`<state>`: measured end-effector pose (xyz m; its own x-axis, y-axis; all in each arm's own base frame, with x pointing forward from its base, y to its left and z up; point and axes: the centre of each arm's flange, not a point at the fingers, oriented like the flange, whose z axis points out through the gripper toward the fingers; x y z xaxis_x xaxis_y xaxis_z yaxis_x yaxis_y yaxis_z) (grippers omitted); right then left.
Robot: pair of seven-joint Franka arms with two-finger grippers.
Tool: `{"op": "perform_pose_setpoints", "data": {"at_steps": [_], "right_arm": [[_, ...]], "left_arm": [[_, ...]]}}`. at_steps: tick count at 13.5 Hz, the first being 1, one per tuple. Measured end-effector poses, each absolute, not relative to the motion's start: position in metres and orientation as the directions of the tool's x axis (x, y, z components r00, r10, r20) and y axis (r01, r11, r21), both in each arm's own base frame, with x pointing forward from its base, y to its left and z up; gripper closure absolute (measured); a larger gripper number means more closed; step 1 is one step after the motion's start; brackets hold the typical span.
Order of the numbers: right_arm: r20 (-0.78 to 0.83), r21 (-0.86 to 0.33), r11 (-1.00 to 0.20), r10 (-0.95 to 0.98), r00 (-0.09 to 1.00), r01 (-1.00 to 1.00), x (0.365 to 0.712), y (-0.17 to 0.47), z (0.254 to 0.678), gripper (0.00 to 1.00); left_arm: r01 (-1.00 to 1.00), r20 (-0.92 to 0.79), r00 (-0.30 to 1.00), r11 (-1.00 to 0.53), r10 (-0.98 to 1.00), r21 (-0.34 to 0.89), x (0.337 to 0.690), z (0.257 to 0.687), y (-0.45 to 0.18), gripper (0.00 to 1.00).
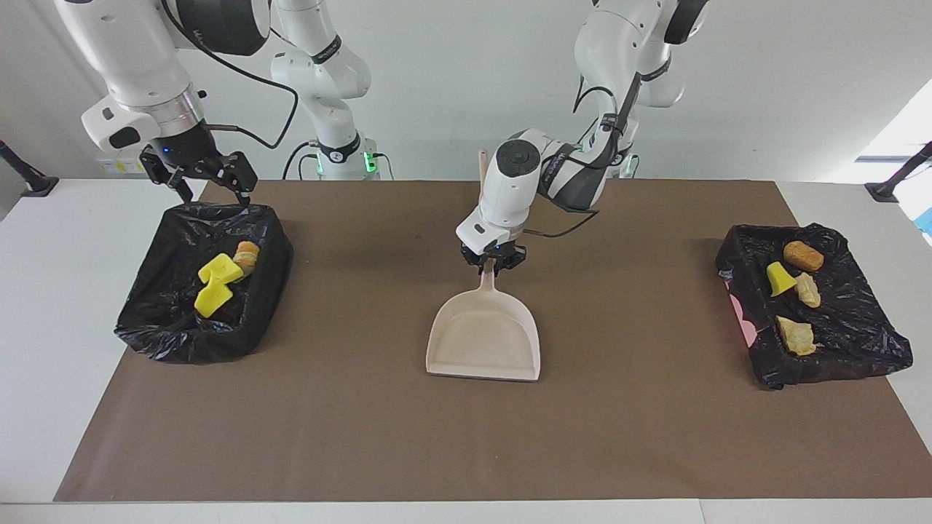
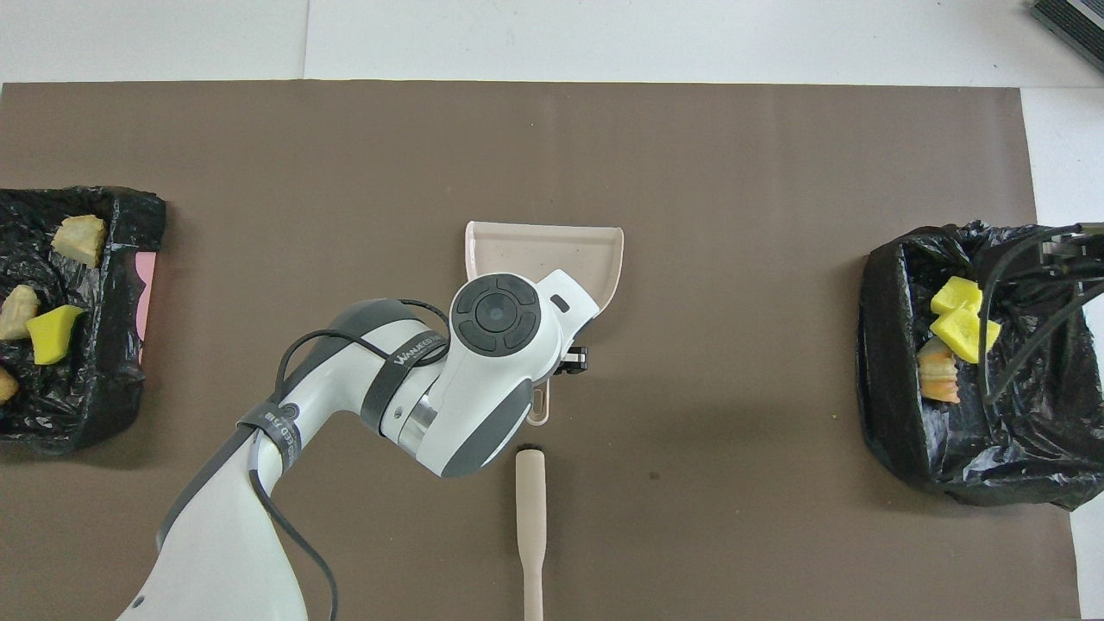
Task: Sweep and dump trash in bin
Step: 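Bring the empty dustpan back to the table center with the left gripper, then release the dustpan and withdraw the left gripper toward the bin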
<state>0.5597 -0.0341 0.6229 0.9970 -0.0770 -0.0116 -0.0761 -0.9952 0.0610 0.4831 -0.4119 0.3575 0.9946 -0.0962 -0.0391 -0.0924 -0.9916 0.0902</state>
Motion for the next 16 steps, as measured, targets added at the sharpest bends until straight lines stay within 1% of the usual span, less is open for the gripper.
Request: {"op": "perform_pose_setpoints", "data": {"at_steps": [3,6,10,13,16], "right_arm": [[-0.012,0.061,-0.995,-0.077,0.997,-0.076,0.56,-0.034,0.623,0.0],[-0.012,0.061,-0.995,-0.077,0.997,-0.076,0.56,-0.034,0.623,0.0],[-0.012,0.061,-0.995,-0.077,0.997,-0.076,0.56,-0.034,0.623,0.0],[-0.012,0.061,-0.995,-0.077,0.997,-0.076,0.56,-0.034,0.623,0.0],[-0.012,0.061,-0.995,-0.077,0.997,-0.076,0.56,-0.034,0.623,0.0]], "left_arm": [[-0.058,0.008,0.998,-0.993,-0.058,0.101,0.51,0.391,-0.375,0.01],[-0.029,0.05,0.998,-0.994,-0.024,0.108,0.548,0.418,-0.315,0.0],[-0.079,0.07,0.995,-0.992,-0.073,0.094,0.59,0.427,-0.226,0.0],[-0.099,0.057,0.994,-0.992,-0.095,0.081,0.608,0.441,-0.17,0.0],[-0.106,0.061,0.993,-0.992,-0.102,0.068,0.612,0.48,-0.122,0.0]]}}
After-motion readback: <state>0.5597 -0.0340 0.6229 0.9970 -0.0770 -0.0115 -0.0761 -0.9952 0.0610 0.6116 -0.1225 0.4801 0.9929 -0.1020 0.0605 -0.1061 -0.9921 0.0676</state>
